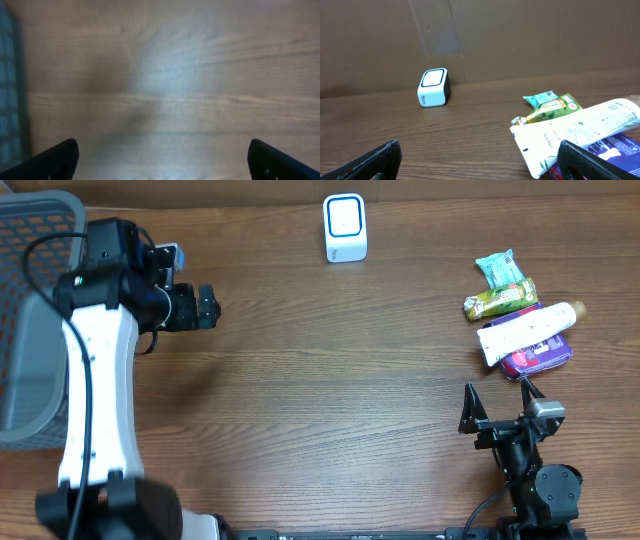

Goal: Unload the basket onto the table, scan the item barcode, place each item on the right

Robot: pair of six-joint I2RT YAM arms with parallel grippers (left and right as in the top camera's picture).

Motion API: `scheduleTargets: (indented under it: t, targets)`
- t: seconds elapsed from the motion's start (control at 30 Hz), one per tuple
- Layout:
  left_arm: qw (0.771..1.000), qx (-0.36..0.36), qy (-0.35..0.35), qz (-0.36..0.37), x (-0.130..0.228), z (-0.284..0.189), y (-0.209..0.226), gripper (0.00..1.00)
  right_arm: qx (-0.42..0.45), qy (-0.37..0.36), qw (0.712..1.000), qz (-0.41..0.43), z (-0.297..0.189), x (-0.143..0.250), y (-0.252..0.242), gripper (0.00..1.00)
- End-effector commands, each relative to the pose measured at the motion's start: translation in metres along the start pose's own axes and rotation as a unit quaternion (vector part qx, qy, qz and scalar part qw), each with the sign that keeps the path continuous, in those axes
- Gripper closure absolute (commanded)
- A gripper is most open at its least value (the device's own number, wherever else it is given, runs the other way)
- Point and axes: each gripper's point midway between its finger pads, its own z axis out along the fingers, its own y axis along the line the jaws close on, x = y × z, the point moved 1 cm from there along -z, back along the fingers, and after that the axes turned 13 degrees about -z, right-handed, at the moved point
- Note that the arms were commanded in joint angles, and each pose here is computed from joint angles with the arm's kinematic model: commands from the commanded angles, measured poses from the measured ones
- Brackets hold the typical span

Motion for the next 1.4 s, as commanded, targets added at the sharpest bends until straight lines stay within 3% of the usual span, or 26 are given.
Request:
scheduleTargets:
  t: [0.0,0.13,0.3,0.47,0.7,0.83,0.93,1.23,1.37]
  targets:
    - [0.991,0.033,-0.124,0.035,-0.007,-0.056,-0.024,0.00,-0.001,-0.004,1.000,0.001,0.000,0.001,0.001,0.00]
    - [0.957,0.071,-0.267,0.084,0.002,-0.086,-0.042,0.00,-0.001,-0.004,1.000,0.001,0.000,0.001,0.001,0.00]
    - [0.917,0.082,-0.379,0.096,0.048,-0.097,-0.029,0.01,-0.001,-0.004,1.000,0.001,0.000,0.001,0.001,0.00]
    - [0.884,0.078,-0.444,0.126,0.089,-0.086,-0.015,0.00,-0.001,-0.004,1.000,0.001,0.000,0.001,0.001,0.00]
    - [0.832,0.092,-0.530,0.136,0.115,-0.059,-0.006,0.00,-0.001,-0.004,1.000,0.001,0.000,0.001,0.001,0.00]
    - [0.815,0.088,-0.553,0.149,0.128,-0.040,0.000,0.01,-0.001,-0.004,1.000,0.001,0.000,0.001,0.001,0.00]
    - [0.813,0.079,-0.553,0.162,0.137,-0.025,0.004,0.01,-0.001,-0.004,1.000,0.001,0.000,0.001,0.001,0.00]
    - [0.850,0.055,-0.496,0.170,0.156,0.006,0.016,0.00,-0.001,-0.004,1.000,0.001,0.000,0.001,0.001,0.00]
    - [0.850,0.056,-0.497,0.169,0.156,0.005,0.016,0.00,-0.001,-0.004,1.000,0.001,0.000,0.001,0.001,0.00]
